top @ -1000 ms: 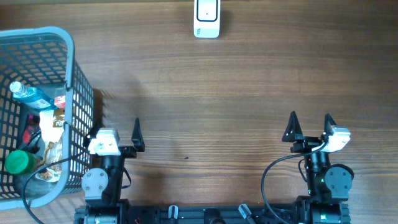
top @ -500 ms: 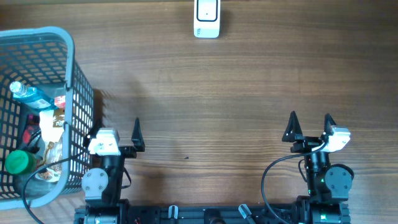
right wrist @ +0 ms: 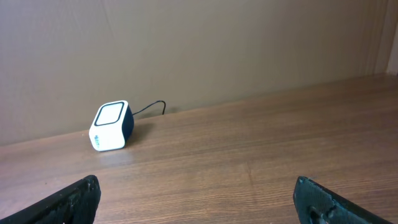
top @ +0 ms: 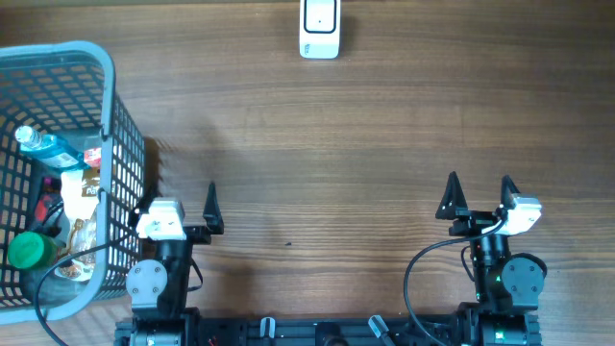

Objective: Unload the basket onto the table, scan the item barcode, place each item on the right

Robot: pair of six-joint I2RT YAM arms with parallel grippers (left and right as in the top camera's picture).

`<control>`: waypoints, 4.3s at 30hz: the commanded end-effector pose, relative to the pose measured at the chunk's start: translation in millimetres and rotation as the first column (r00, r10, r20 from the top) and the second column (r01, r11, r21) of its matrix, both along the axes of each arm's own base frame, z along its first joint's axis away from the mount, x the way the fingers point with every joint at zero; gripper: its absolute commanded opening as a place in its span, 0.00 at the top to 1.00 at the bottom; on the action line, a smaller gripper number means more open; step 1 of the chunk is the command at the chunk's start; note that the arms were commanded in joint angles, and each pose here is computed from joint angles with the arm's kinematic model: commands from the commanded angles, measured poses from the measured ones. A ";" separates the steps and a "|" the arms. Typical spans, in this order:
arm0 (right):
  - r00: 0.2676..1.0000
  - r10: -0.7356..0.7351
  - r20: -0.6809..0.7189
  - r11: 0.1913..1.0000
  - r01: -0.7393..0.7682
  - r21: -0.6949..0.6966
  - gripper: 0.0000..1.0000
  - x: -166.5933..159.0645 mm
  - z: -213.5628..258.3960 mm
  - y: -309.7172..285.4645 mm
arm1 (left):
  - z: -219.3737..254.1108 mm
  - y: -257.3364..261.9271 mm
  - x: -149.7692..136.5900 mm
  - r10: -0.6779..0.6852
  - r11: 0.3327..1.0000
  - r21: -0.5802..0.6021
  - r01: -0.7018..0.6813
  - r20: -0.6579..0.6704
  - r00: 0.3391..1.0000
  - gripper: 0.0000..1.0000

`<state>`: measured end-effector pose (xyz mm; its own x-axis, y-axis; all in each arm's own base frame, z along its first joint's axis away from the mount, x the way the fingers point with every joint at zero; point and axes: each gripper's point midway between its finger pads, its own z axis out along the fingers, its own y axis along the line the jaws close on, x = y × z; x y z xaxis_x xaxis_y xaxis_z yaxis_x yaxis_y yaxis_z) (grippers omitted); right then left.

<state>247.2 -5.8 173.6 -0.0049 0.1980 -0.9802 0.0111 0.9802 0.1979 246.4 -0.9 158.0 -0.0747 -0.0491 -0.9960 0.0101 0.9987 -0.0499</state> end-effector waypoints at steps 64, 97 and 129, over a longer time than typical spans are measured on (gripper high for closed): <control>1.000 0.011 0.007 1.000 -0.011 -0.015 0.00 -0.2 1.3 1.9 | 159.8 -105.3 -16.0 -0.604 0.757 -0.262 0.599 0.070 0.794 0.00; 1.000 0.011 0.007 1.000 -0.011 -0.015 0.00 -0.2 1.3 1.9 | 307.0 45.6 33.2 0.263 0.960 -0.030 -0.279 -0.244 0.933 0.00; 1.000 0.011 0.007 1.000 -0.011 -0.016 0.00 -0.2 1.3 1.9 | 169.4 235.7 71.2 0.471 0.781 0.061 -0.622 -0.713 0.520 0.00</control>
